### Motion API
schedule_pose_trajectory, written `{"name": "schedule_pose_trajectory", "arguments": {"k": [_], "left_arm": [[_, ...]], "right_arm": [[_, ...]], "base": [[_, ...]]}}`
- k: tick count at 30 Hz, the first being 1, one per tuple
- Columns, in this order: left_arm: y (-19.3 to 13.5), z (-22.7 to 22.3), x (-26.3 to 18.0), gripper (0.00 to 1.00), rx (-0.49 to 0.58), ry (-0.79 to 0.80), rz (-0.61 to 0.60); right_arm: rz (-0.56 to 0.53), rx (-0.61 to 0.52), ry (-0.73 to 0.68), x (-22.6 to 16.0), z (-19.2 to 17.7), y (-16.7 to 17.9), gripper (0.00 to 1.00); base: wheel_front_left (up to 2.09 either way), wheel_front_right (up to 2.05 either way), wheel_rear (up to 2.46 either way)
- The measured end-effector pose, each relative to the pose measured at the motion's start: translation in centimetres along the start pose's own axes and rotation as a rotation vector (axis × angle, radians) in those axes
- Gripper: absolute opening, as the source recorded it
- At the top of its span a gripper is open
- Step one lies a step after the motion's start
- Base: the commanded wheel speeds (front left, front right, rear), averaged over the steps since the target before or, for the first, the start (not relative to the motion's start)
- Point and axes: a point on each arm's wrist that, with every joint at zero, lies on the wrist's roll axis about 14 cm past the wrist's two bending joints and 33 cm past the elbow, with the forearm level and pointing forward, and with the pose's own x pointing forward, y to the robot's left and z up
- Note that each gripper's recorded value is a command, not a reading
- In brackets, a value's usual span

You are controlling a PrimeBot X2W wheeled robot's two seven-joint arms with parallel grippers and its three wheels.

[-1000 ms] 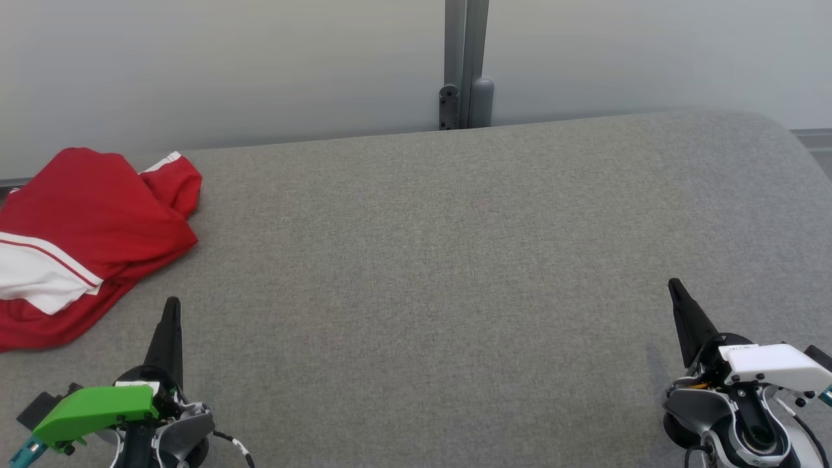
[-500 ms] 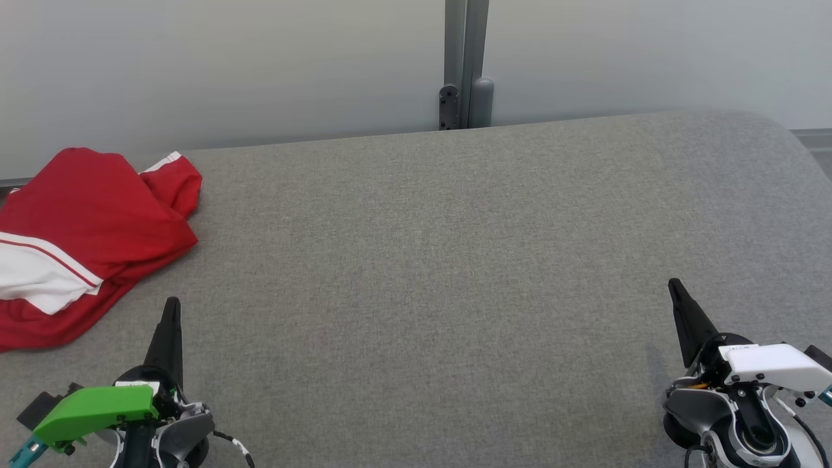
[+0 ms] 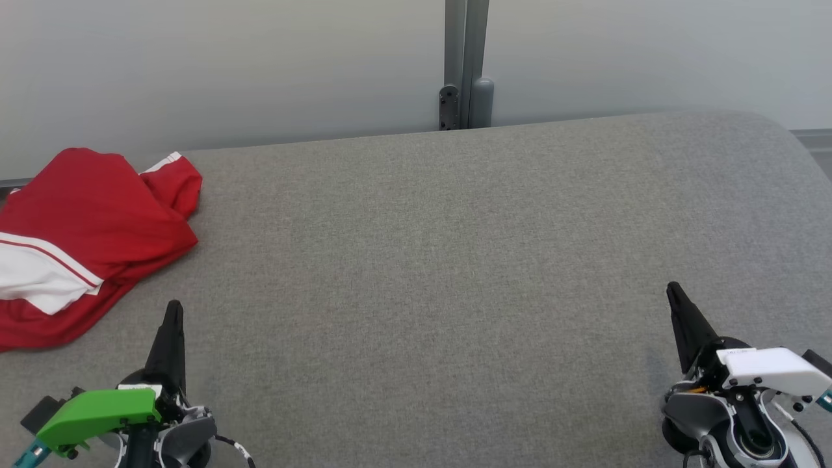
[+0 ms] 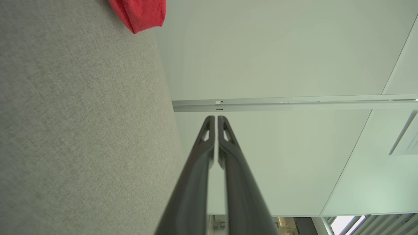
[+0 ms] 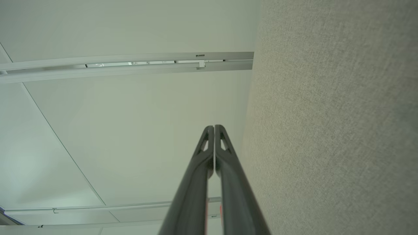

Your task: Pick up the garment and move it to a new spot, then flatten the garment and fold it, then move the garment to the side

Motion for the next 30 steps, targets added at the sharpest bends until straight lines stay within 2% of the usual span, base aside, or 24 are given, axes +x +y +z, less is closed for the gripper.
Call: {"name": "schedule_pose_trajectory", "arguments": {"k": [6, 13, 21, 30], "left_arm": [[2.5, -0.3, -1.0, 1.0, -0.011, -0.001, 0.075], [2.5, -0.6, -1.0, 1.0, 0.025, -0.01, 0.075], [1.8, -1.0, -0.9, 1.0, 0.123, -0.01, 0.066], [1.2, -1.4, -0.9, 1.0, 0.285, -0.006, 0.061]], "right_arm": [[-0.087, 0.015, -0.005, -1.3, -0.3, -2.9, 1.0], [-0.086, -0.012, -0.019, -1.3, -0.3, -2.9, 1.0], [-0.067, -0.091, -0.043, -1.1, 0.0, -2.2, 1.0], [-0.014, -0.244, -0.053, -0.8, 0.0, -0.4, 1.0]], "base": [[0.0, 0.0, 0.0], [0.0, 0.0, 0.0], [0.0, 0.0, 0.0], [0.0, 0.0, 0.0]]}}
